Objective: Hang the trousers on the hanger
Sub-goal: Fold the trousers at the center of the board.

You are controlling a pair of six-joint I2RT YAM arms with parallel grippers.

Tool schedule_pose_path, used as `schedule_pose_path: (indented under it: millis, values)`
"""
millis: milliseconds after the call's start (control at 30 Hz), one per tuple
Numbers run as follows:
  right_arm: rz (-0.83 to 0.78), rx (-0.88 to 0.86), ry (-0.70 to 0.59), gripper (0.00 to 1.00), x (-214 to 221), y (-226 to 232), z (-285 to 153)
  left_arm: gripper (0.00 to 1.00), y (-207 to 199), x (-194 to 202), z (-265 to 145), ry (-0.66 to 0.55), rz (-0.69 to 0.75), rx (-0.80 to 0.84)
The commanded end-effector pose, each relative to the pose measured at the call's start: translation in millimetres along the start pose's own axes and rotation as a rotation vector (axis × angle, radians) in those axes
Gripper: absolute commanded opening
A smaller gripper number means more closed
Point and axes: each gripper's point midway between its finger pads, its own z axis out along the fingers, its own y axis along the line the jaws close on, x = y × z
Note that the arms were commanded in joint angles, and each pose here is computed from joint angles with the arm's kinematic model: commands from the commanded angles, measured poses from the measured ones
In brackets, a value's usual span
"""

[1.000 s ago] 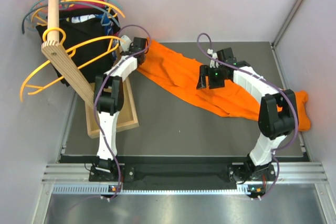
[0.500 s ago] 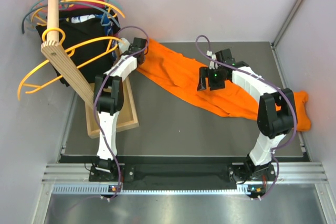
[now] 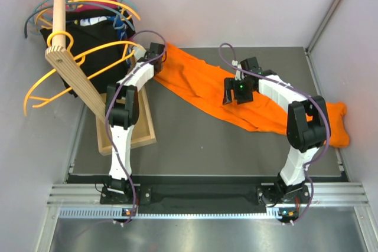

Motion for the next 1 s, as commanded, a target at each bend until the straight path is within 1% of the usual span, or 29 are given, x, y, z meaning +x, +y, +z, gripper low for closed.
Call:
schedule_pose_path:
  millis: [0, 67, 200, 333, 367, 467, 500, 533, 567, 633, 767, 900, 933, 967]
  values:
    - [-0.031, -0.001, -0.011, 0.74, -5.5, 7.4, -3.5, 0.44, 9.9, -3.9, 12.4, 0.007, -0.025, -0.031]
    - [-0.030, 0.000, -0.013, 0.74, -5.7, 7.6, -4.6, 0.46, 11.5, -2.2, 15.0, 0.013, -0.031, -0.035]
    - [-0.032, 0.001, -0.019, 0.74, -6.5, 8.0, -6.6, 0.46, 10.1, -0.6, 19.0, 0.008, -0.029, -0.031]
    - [-0.030, 0.008, -0.016, 0.74, -5.4, 6.6, -6.4, 0.38, 11.9, -0.3, 23.4, 0.010, -0.029, -0.032]
    - [-0.032, 0.007, -0.015, 0.75, -5.2, 7.2, -6.3, 0.37, 12.9, 1.2, 24.0, 0.013, -0.026, -0.035]
    - [-0.031, 0.009, -0.019, 0.75, -6.3, 6.7, -7.1, 0.29, 14.3, 2.2, 26.6, 0.011, -0.026, -0.039]
    - [-0.029, 0.006, -0.017, 0.75, -5.6, 7.1, -6.9, 0.23, 14.4, 0.6, 26.2, 0.009, -0.026, -0.038]
    - [-0.030, 0.006, -0.014, 0.75, -4.5, 7.3, -6.1, 0.13, 12.6, -1.0, 25.9, 0.005, -0.029, -0.031]
    - [-0.027, 0.006, -0.014, 0.75, -4.5, 6.7, -5.9, 0.07, 11.2, -2.7, 25.0, 0.002, -0.032, -0.027]
    - [-0.028, 0.009, -0.011, 0.75, -3.3, 6.0, -5.4, 0.01, 6.0, -8.5, 20.2, -0.010, -0.031, -0.012]
    - [-0.031, 0.027, -0.009, 0.75, -1.4, 1.6, -5.4, 0.00, 2.0, -26.3, 10.9, -0.057, -0.038, -0.006]
    - [-0.059, 0.029, 0.012, 0.79, 8.9, -1.2, -5.2, 0.00, -1.4, -31.4, 7.7, -0.064, -0.031, 0.006]
    - [-0.059, 0.031, 0.015, 0.80, 10.6, -1.9, -4.8, 0.02, -1.5, -30.8, 8.2, -0.063, -0.028, 0.006]
    - [-0.062, 0.032, 0.019, 0.81, 12.8, -2.5, -5.0, 0.06, -2.2, -30.4, 8.4, -0.061, -0.028, 0.009]
